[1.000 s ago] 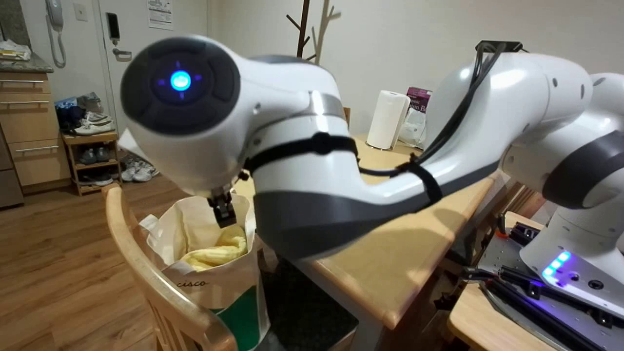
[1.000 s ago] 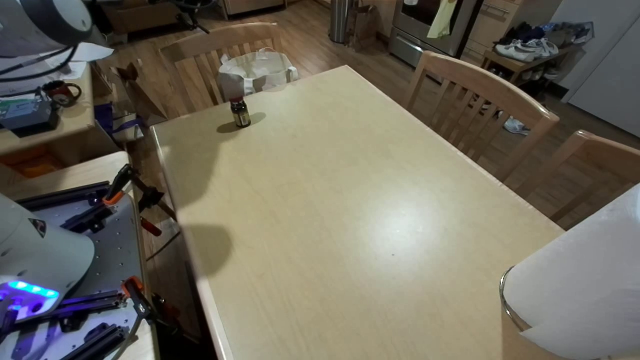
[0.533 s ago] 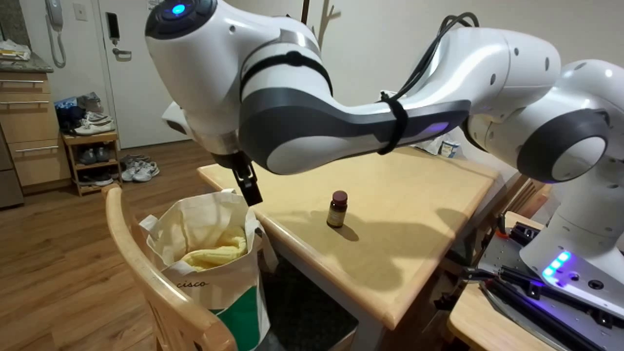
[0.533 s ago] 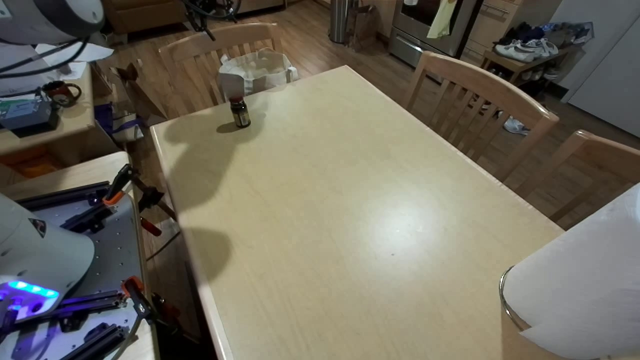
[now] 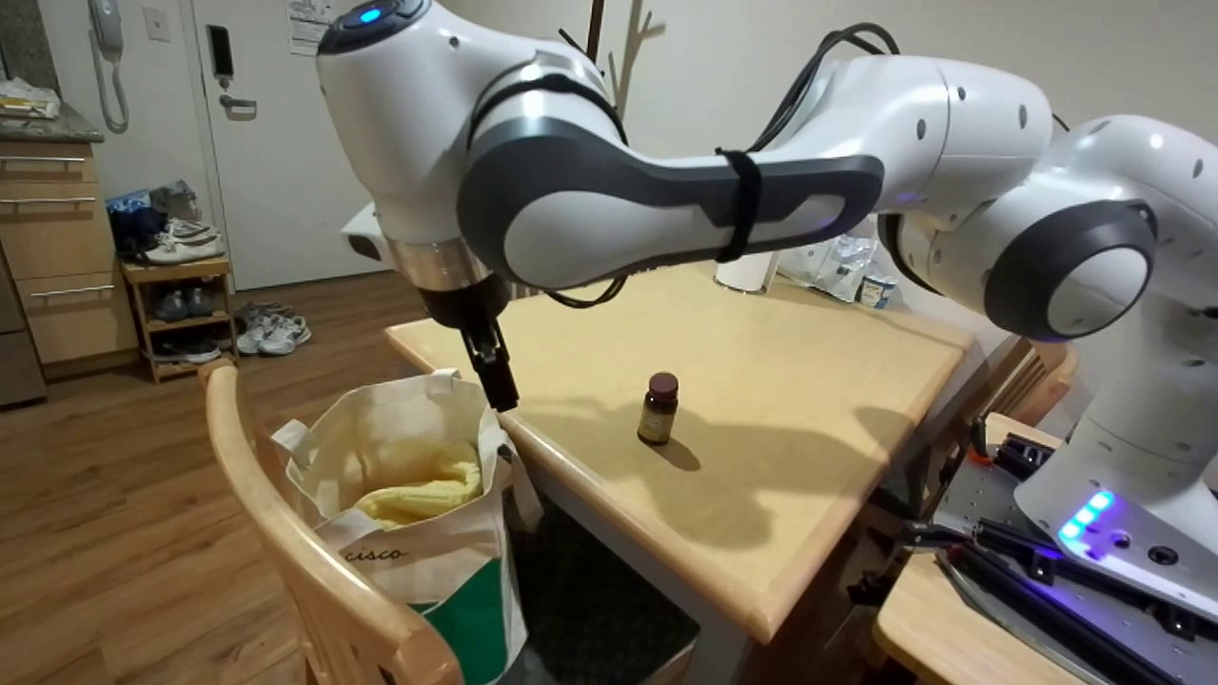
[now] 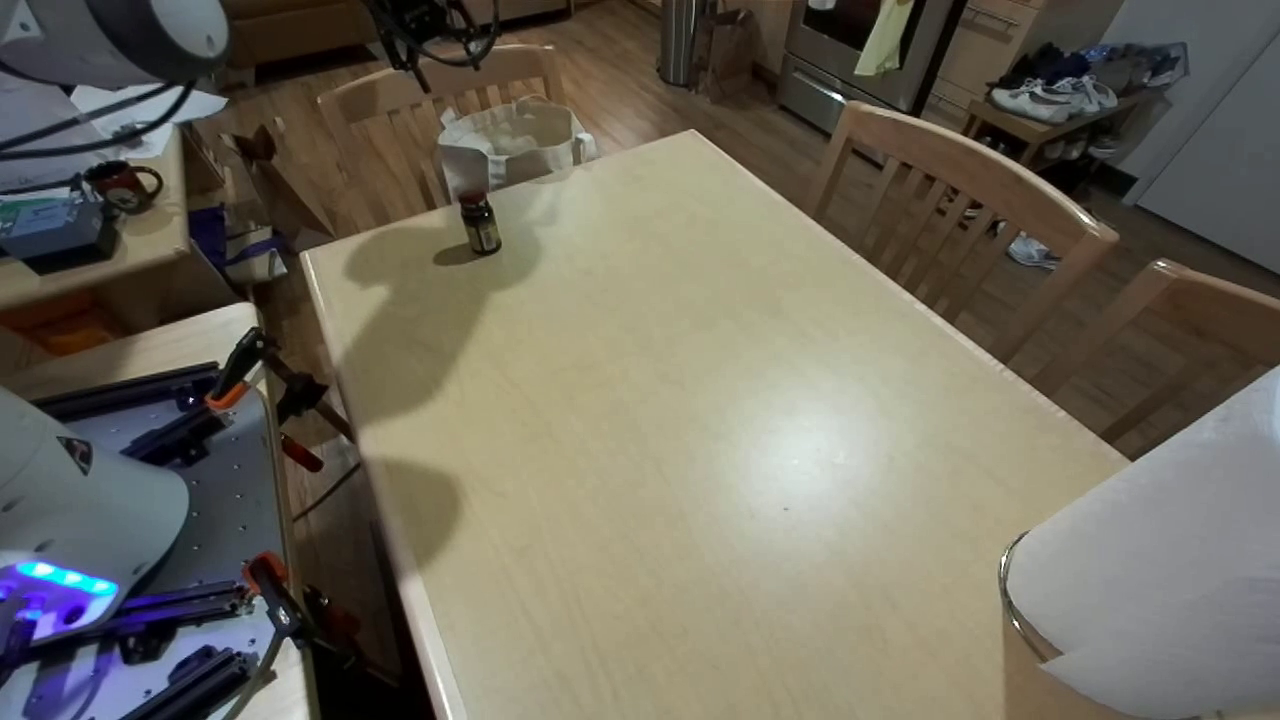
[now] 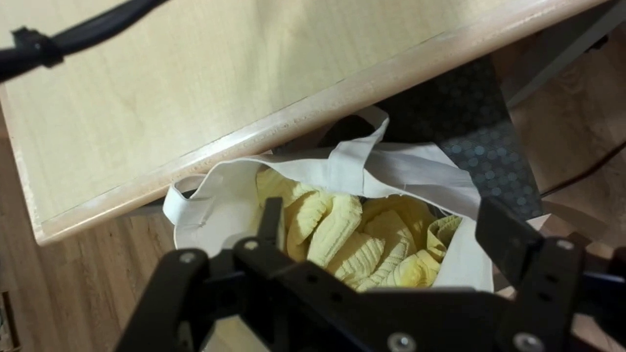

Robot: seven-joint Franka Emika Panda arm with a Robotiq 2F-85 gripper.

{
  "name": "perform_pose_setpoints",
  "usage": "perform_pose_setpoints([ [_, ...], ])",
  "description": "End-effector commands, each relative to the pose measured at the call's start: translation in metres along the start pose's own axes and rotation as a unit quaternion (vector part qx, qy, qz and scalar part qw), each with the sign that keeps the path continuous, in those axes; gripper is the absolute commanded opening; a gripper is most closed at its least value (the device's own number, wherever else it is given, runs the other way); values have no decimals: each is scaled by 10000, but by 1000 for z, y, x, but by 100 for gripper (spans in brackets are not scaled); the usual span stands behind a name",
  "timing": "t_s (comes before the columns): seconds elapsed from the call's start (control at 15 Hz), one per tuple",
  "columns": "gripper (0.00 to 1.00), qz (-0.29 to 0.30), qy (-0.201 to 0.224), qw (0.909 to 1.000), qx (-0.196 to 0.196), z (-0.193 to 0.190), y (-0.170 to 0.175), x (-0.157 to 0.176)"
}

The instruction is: Put the yellow cloth in the laundry bag

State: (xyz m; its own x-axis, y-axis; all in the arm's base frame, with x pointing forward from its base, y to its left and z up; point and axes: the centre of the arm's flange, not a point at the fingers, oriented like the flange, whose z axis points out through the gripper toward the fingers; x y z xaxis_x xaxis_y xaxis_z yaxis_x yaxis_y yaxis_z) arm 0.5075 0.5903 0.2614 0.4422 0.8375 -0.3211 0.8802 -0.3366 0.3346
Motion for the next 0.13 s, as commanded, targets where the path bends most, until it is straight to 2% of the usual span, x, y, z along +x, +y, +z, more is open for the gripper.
perform_pose_setpoints([
  [0.0,100,-5,3,10000,4,0,-1,0],
  [0.07,100,-7,4,10000,6,0,-1,0],
])
